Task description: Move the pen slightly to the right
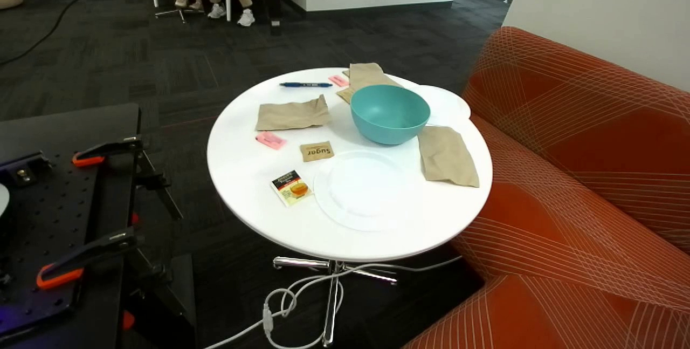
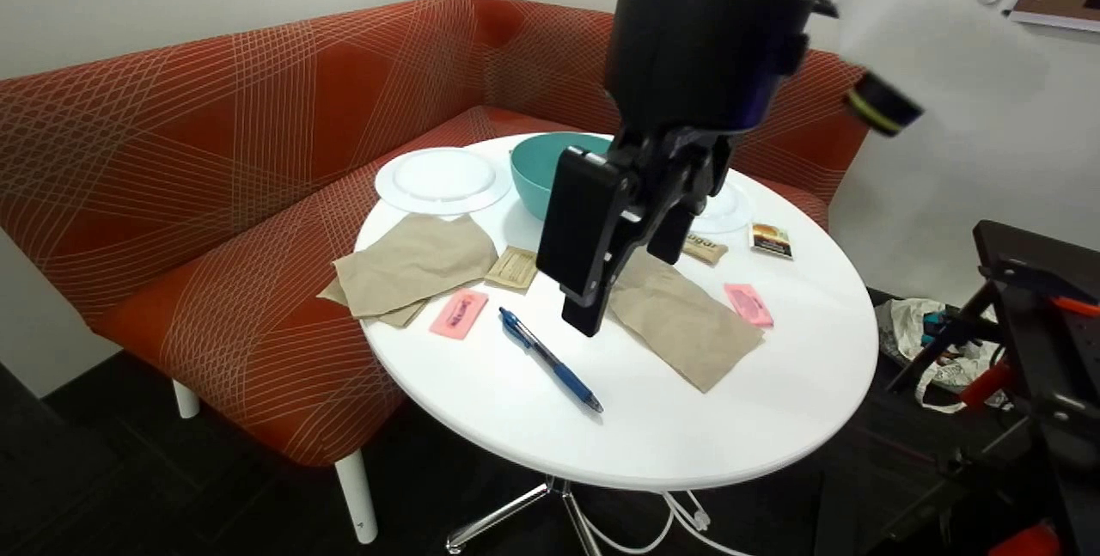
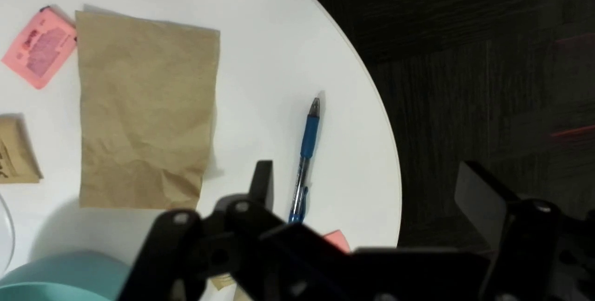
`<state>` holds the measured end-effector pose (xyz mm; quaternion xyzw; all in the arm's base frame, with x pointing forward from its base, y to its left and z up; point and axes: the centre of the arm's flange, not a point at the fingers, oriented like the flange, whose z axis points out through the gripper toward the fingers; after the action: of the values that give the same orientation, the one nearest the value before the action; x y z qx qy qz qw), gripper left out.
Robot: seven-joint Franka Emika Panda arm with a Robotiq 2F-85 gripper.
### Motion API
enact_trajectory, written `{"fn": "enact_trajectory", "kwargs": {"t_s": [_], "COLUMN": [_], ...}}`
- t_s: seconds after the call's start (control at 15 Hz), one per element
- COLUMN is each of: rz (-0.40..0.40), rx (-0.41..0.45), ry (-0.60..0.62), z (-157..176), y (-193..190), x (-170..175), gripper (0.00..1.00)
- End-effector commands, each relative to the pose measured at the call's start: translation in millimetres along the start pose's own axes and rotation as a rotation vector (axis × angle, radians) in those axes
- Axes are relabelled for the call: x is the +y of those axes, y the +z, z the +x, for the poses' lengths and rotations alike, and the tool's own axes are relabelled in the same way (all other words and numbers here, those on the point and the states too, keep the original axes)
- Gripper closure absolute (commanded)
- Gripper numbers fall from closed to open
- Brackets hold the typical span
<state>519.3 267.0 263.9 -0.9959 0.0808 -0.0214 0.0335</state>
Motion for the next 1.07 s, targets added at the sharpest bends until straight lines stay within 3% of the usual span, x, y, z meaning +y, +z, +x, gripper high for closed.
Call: {"fn": "enact_trajectory", "kwargs": {"t_s": [0.0,1.0], "rz": [-0.015,-0.047], "rx": [0.01,-0.024], "ry": [0.061,0.126], "z": [33.1,104.5], "y": [26.5,98.8], "x": [-8.6,5.9], "gripper": [0.0,0.0]}}
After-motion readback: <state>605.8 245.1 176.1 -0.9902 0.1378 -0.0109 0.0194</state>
